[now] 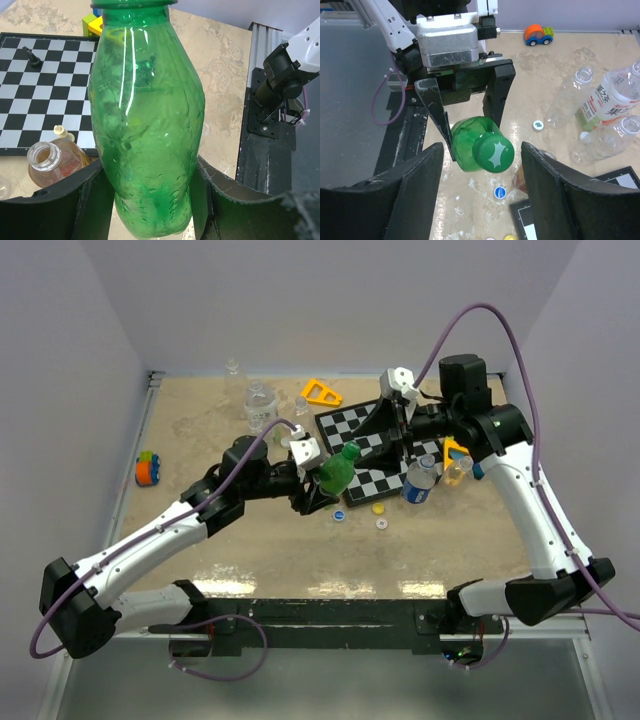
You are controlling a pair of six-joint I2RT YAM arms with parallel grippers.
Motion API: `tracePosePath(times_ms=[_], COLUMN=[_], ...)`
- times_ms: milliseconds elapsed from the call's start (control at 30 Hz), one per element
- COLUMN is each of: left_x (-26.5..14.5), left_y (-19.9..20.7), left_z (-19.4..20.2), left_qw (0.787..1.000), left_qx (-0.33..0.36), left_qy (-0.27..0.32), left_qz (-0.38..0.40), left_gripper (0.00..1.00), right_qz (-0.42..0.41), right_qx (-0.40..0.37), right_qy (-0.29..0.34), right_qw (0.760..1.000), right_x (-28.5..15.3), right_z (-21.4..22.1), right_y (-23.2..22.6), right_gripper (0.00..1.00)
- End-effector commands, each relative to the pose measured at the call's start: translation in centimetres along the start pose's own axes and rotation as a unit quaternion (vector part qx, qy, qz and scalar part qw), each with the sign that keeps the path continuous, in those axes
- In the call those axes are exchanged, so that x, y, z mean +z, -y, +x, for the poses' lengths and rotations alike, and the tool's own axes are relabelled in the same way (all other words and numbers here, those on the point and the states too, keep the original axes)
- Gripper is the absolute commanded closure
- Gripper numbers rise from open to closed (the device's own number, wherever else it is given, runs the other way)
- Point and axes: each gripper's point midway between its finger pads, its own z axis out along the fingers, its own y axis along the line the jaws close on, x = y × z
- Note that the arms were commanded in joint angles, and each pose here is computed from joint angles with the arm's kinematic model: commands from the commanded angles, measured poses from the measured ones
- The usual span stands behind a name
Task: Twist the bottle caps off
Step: Unscrew the bottle cap from the plastic bottle.
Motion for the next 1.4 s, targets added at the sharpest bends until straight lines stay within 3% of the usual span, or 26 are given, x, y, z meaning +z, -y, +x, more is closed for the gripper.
tracePosePath(times_ms=[0, 400, 567, 700, 767, 867, 933, 1100, 1267, 1367], left_x=[0.1, -0.3, -0.4, -0.9, -1.0, -0.8, -0.8, -1.3, -1.3, -1.4], left_y=[0.1, 0.0, -0.3, -0.6, -0.4, -0.3, -0.3, -0.4, -0.8, -1.1], left_z=[-2.8, -2.8, -2.7, -3.7, -4.0, -3.9, -3.5, -3.1, -2.3, -1.6], left_qw=[0.999, 0.998, 0.998, 0.997, 0.996, 0.996, 0.997, 0.996, 0.996, 0.995], left_qx=[0.037, 0.049, 0.052, 0.058, 0.060, 0.064, 0.066, 0.076, 0.084, 0.092], left_qy=[0.029, 0.024, 0.023, 0.044, 0.054, 0.052, 0.044, 0.036, 0.021, 0.006], left_qz=[0.000, -0.007, -0.017, -0.034, -0.030, -0.025, -0.024, -0.031, -0.036, -0.041], left_gripper=[1.00, 1.00, 1.00, 1.00, 1.00, 1.00, 1.00, 1.00, 1.00, 1.00], right_qz=[-0.007, 0.001, -0.003, -0.006, -0.005, 0.004, 0.007, 0.011, 0.005, 0.003], right_qx=[0.007, 0.025, 0.026, 0.021, 0.023, 0.025, 0.020, 0.017, 0.010, 0.012], right_qy=[0.007, -0.009, -0.012, -0.013, -0.014, -0.017, -0.017, -0.021, -0.020, -0.023], right_qw=[1.000, 1.000, 1.000, 1.000, 1.000, 1.000, 1.000, 1.000, 1.000, 1.000], right_x=[0.6, 1.4, 1.5, 1.5, 1.6, 1.6, 1.5, 1.4, 1.3, 1.3], right_z=[-0.5, 0.5, 0.5, 0.6, 0.7, 0.8, 0.7, 0.8, 0.4, 0.7], right_y=[0.1, 0.5, 0.2, -0.1, -0.1, 0.2, 0.2, 0.2, 0.1, 0.0], right_gripper=[0.35, 0.53, 0.88, 0.98, 0.96, 0.61, 0.51, 0.54, 0.65, 0.61])
